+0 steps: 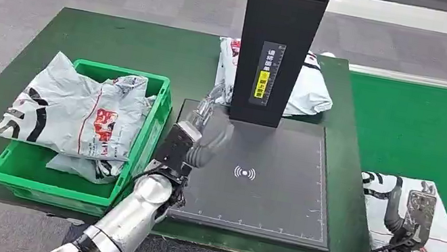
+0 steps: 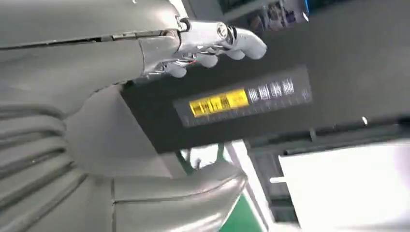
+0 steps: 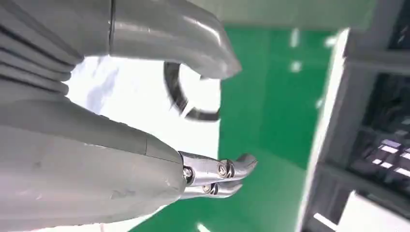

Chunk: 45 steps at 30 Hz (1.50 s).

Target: Moved the parcel from conveyor to table for the left to box.

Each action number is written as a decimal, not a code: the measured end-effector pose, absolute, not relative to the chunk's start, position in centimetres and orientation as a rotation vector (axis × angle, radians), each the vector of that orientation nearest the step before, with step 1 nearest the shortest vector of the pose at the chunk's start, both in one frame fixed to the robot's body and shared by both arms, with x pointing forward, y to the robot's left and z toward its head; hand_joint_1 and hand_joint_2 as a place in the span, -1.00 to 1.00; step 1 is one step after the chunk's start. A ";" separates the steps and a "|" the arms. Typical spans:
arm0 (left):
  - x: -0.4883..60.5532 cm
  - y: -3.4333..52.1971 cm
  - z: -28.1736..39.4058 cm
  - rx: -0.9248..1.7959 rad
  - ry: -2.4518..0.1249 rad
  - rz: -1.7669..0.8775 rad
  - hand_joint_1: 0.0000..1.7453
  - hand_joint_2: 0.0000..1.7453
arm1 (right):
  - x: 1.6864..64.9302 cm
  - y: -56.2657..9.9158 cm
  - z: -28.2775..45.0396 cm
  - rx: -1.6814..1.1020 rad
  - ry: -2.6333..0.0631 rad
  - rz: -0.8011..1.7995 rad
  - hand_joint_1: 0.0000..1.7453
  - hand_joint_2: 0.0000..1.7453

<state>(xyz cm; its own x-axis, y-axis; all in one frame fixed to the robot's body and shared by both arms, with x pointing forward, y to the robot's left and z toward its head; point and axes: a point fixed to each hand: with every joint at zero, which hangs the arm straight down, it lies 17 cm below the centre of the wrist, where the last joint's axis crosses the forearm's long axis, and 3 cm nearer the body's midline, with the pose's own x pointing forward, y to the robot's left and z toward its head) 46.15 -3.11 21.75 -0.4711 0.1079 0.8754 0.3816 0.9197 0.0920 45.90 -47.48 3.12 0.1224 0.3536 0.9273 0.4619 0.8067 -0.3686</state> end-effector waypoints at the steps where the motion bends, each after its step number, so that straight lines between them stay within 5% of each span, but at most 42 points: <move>1: 45.8 -3.8 21.6 -0.368 -2.045 -0.348 -1.00 1.00 | 45.8 -48.3 2.8 -0.715 -1.453 -0.089 -1.00 1.00; 10: 44.4 -5.6 15.5 -0.315 -1.883 -0.355 -1.00 1.00 | 41.2 -55.8 -3.4 -0.862 -1.060 0.004 -1.00 1.00; 17: 44.5 -2.9 11.8 -0.237 -1.835 -0.322 -1.00 1.00 | 39.4 -54.2 -8.6 -0.717 -0.823 0.251 -1.00 1.00; 18: 44.6 -2.6 11.5 -0.233 -1.830 -0.320 -1.00 1.00 | 39.4 -53.7 -9.0 -0.688 -0.809 0.279 1.00 1.00; 30: 45.5 0.2 9.0 -0.205 -1.764 -0.288 -1.00 1.00 | 42.9 -44.9 -9.2 -0.463 -0.901 0.560 1.00 1.00; 45: 47.7 3.9 9.6 -0.108 -1.786 -0.210 -1.00 1.00 | 47.6 -35.3 -5.0 -0.330 -1.220 0.482 1.00 1.00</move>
